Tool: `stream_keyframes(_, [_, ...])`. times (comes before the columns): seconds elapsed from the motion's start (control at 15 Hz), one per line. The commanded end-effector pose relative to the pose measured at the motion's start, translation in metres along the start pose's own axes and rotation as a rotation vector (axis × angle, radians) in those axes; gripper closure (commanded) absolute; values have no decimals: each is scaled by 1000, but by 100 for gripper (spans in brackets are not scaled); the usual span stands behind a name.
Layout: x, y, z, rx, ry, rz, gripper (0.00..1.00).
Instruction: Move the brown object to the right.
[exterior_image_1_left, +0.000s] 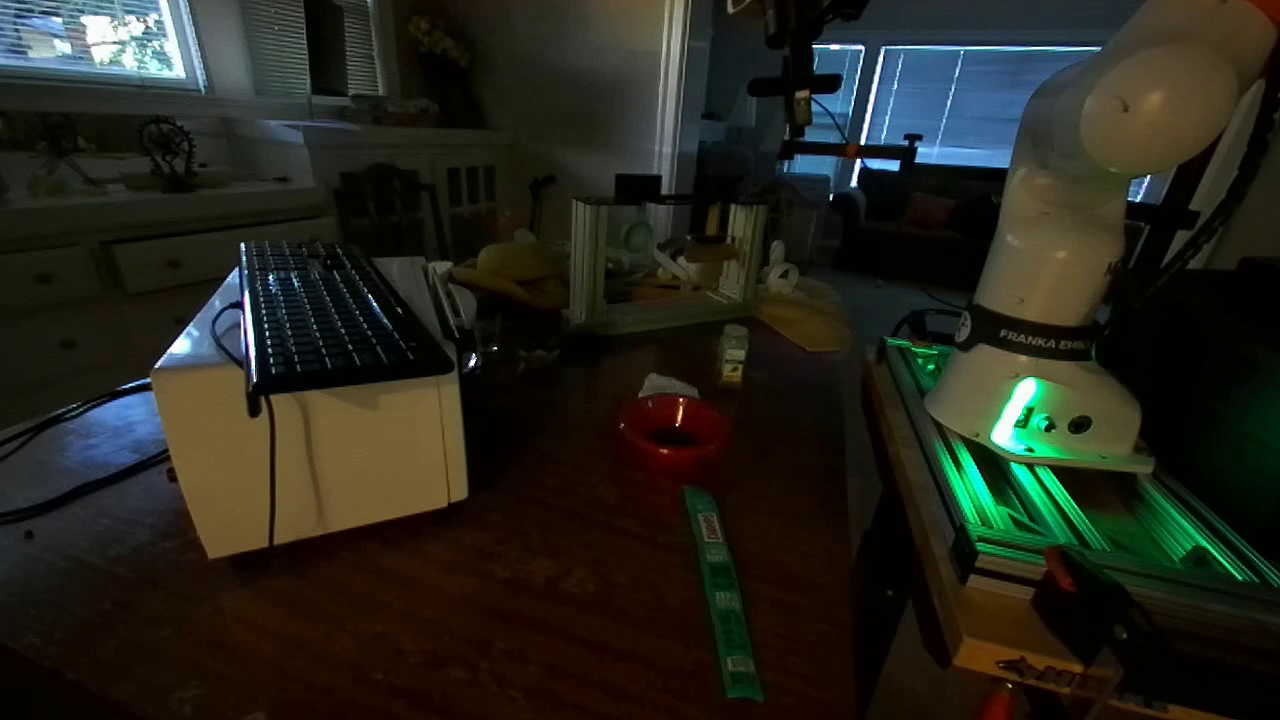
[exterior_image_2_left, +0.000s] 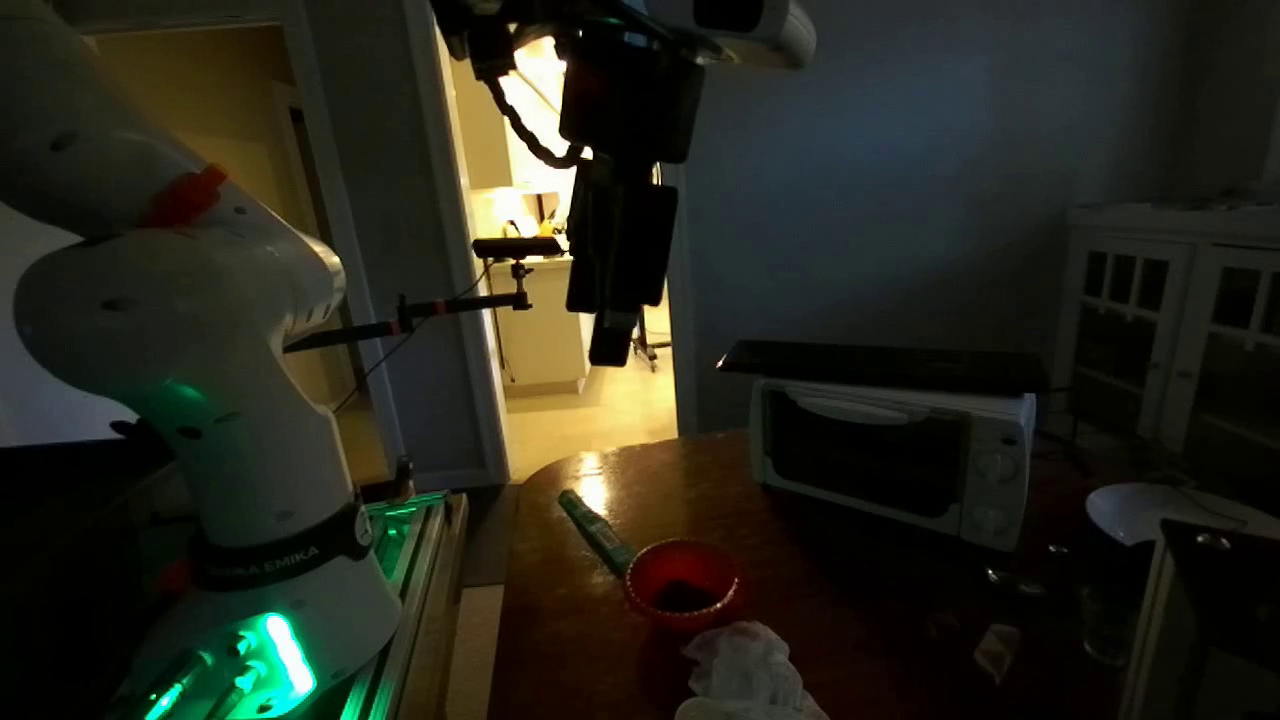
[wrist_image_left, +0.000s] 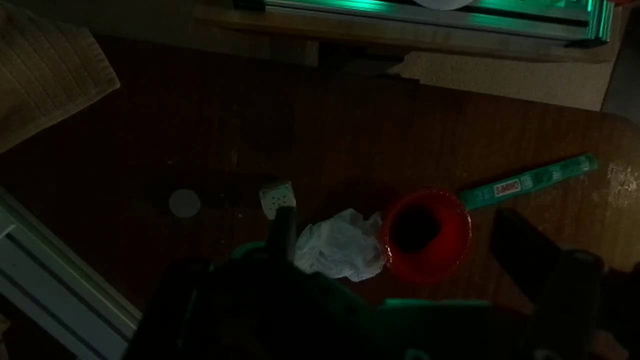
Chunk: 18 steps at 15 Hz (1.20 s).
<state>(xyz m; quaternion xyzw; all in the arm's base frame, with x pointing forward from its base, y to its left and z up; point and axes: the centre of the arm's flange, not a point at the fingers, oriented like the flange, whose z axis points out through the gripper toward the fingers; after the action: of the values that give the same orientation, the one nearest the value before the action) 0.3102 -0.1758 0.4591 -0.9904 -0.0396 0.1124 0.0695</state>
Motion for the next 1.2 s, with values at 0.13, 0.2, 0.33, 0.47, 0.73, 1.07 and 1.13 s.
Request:
stream_keyframes(0.13, [33,-9,12,-23,52,-37,0])
stream_keyframes(0.2, [42,-12,15,-37,73,-43,0])
stream_keyframes(0.33, [63,-20,27,-63,112,-64,0])
stream_keyframes(0.47, [84,-27,42,-100,165,-82,0])
stream_keyframes(0.73, [123,-36,70,-175,285,-117,0])
stream_keyframes(1.07, [161,-43,100,-194,383,-121,0])
stream_keyframes(1.13, [167,-44,105,-188,382,-121,0])
